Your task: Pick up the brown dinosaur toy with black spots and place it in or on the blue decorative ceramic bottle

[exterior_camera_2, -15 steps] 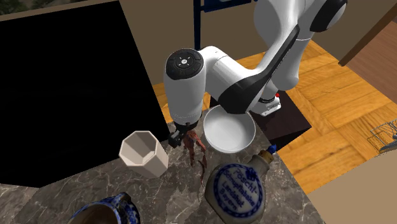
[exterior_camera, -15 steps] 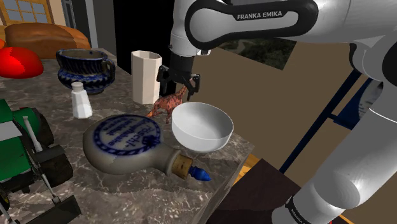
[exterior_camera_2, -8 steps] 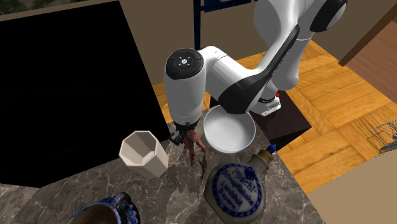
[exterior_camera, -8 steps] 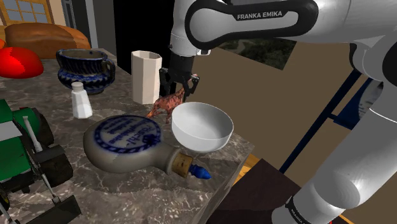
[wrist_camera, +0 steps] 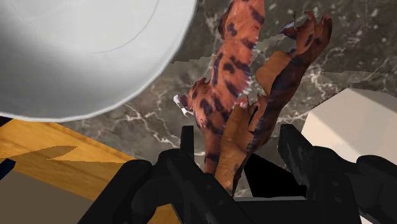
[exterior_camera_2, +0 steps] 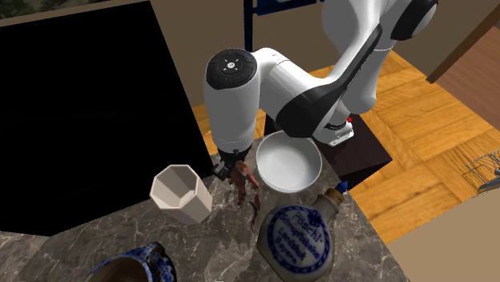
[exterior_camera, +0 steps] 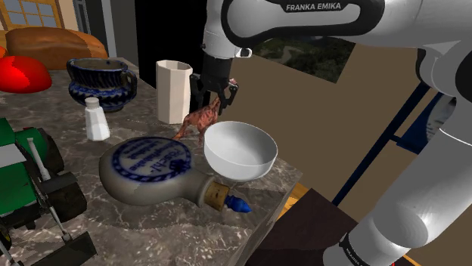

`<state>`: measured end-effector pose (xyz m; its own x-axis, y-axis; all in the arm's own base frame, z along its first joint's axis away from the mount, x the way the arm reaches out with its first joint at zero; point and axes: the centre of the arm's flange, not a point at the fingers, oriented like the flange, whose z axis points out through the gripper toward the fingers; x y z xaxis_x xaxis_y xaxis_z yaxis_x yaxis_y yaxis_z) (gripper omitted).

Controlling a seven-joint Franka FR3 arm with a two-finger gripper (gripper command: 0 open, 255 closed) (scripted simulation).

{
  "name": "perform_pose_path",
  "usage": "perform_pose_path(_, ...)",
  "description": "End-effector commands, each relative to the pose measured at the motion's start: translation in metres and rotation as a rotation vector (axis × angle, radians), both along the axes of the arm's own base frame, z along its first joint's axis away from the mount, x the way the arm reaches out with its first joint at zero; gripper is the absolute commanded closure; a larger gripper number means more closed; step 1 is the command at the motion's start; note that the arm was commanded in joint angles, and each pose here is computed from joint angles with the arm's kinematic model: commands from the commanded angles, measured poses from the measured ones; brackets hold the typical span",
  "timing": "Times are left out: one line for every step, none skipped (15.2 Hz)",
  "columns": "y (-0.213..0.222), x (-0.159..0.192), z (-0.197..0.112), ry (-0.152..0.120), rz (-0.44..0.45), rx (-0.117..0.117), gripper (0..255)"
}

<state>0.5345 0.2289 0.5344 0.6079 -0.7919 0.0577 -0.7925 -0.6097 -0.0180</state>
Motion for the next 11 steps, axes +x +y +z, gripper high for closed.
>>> perform_pose_path(-0.001, 0.000, 0.010, 0.000, 0.000, 0.000, 255)
perform_pose_path(-0.001, 0.000, 0.016, 0.000, 0.000, 0.000, 255)
perform_pose_path(-0.001, 0.000, 0.021, 0.000, 0.000, 0.000, 255)
perform_pose_path(-0.001, 0.000, 0.026, 0.000, 0.000, 0.000, 255)
perform_pose_path(-0.001, 0.000, 0.032, 0.000, 0.000, 0.000, 255)
perform_pose_path(-0.001, 0.000, 0.037, 0.000, 0.000, 0.000, 255)
perform_pose_path(-0.001, 0.000, 0.042, 0.000, 0.000, 0.000, 255)
perform_pose_path(-0.001, 0.000, 0.047, 0.000, 0.000, 0.000, 255)
perform_pose_path(-0.001, 0.000, 0.053, 0.000, 0.000, 0.000, 255)
perform_pose_path(-0.001, 0.000, 0.058, 0.000, 0.000, 0.000, 255)
perform_pose_path(-0.001, 0.000, 0.063, 0.000, 0.000, 0.000, 255)
